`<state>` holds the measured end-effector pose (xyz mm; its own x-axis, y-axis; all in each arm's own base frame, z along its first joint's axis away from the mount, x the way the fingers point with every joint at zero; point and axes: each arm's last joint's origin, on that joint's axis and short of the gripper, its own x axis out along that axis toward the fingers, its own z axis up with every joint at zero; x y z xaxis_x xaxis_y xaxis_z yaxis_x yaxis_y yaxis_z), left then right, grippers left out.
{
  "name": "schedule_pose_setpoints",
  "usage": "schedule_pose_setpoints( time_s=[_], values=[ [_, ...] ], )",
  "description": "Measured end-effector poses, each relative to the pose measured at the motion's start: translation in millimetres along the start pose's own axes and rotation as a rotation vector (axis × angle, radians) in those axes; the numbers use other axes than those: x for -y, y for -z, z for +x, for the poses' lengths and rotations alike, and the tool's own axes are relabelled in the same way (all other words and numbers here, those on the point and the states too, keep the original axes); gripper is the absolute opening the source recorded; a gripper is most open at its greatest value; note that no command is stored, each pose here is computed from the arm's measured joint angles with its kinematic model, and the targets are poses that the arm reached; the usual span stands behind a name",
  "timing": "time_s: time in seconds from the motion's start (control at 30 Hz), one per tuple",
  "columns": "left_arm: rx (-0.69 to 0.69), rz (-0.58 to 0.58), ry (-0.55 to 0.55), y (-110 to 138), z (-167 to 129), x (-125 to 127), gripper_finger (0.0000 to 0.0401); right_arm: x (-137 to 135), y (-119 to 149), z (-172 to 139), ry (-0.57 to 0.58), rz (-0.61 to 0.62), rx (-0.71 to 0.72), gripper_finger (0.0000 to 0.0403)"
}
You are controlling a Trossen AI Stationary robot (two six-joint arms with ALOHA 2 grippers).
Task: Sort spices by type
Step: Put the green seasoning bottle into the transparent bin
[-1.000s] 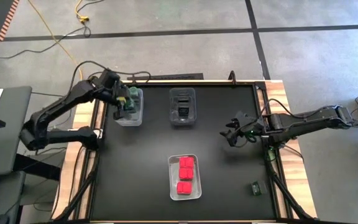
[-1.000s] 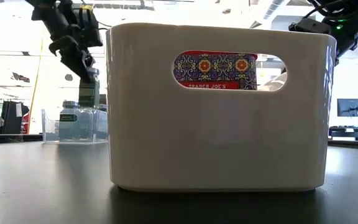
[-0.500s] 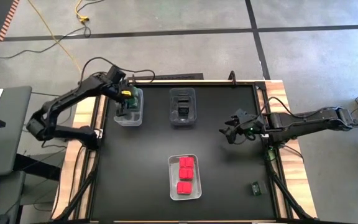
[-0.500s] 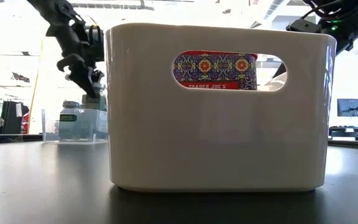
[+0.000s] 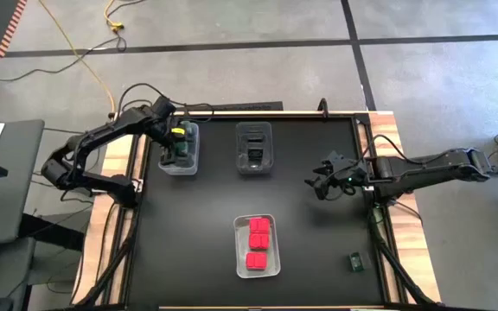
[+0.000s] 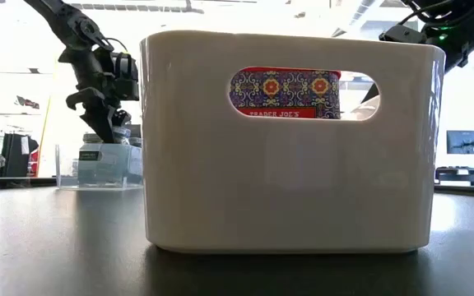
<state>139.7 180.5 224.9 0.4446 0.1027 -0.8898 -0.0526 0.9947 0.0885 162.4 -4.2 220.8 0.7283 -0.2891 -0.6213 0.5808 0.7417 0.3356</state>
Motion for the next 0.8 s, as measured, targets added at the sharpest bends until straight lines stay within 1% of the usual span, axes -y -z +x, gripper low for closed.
schedule_pose_setpoints(
  time_s=[0.13,0.3,0.47,0.63,0.8],
  values=[
    [0.028,0.004,-0.032,-2,1,-3,0.0200,0,0,0,0.000,-0.003,0.000,0.0313],
    [0.057,0.019,-0.067,-5,1,-6,0.0199,0,0,0,0.000,-0.007,0.000,0.0313],
    [0.056,0.018,-0.066,-5,1,-6,0.0199,0,0,0,0.000,-0.009,0.000,0.0313],
    [0.041,0.012,-0.052,1,7,-3,0.0200,0,0,0,0.000,-0.009,0.000,0.0313],
    [0.049,0.010,-0.086,2,11,-4,0.0201,0,0,0,0.000,-0.009,0.000,0.0313]
  ],
)
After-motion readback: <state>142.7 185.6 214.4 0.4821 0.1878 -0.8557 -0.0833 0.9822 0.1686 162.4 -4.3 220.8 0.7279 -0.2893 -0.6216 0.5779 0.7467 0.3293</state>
